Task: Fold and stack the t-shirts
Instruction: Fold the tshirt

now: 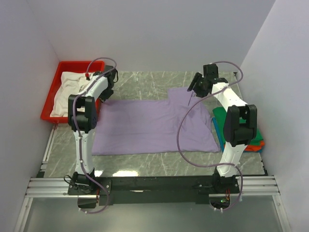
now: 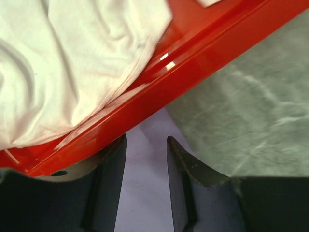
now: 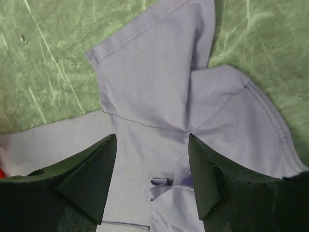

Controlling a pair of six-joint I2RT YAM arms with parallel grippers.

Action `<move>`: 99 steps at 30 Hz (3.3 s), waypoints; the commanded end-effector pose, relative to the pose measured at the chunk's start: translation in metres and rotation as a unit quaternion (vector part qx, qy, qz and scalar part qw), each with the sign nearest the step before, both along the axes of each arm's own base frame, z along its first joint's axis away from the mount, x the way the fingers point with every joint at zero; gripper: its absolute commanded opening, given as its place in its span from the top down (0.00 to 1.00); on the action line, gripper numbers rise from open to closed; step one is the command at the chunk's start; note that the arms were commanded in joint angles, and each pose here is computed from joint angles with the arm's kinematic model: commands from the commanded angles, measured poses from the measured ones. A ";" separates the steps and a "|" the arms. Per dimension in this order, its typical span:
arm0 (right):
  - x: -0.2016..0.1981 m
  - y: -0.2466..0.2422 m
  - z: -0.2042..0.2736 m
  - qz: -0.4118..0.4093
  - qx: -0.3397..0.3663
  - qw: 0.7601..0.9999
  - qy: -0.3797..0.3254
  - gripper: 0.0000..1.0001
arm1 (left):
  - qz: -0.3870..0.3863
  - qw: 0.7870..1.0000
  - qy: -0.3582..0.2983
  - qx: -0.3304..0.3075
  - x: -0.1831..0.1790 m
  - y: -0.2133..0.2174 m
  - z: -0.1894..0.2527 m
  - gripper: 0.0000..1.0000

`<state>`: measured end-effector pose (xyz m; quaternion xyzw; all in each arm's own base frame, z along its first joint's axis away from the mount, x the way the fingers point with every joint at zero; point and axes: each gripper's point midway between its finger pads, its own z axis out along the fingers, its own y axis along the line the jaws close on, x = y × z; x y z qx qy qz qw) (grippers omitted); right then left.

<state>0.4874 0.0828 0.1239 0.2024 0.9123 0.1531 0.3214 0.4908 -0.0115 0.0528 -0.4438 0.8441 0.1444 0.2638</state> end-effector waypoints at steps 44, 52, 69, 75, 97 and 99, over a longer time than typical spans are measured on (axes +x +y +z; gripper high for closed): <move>0.087 -0.051 -0.040 -0.082 -0.007 0.996 0.022 0.43 | 0.011 1.000 -0.017 0.006 0.005 0.006 -0.003 0.99; 0.109 -0.059 -0.058 -0.107 0.023 0.994 0.028 0.49 | 0.003 1.000 -0.020 0.001 0.005 0.004 -0.004 0.99; 0.121 -0.044 -0.080 -0.097 0.064 0.992 0.038 0.52 | -0.003 1.000 -0.022 -0.007 0.010 0.001 -0.009 0.99; 0.121 -0.042 -0.084 -0.098 0.064 0.992 0.048 0.57 | -0.005 1.000 -0.023 -0.009 0.011 0.000 -0.010 0.99; 0.140 -0.048 0.008 -0.069 0.088 0.992 -0.060 1.00 | -0.007 0.999 -0.046 -0.005 0.016 0.002 0.010 0.99; 0.139 -0.053 0.025 -0.070 0.083 0.991 -0.074 1.00 | -0.003 0.999 -0.050 -0.003 0.016 0.005 0.015 0.99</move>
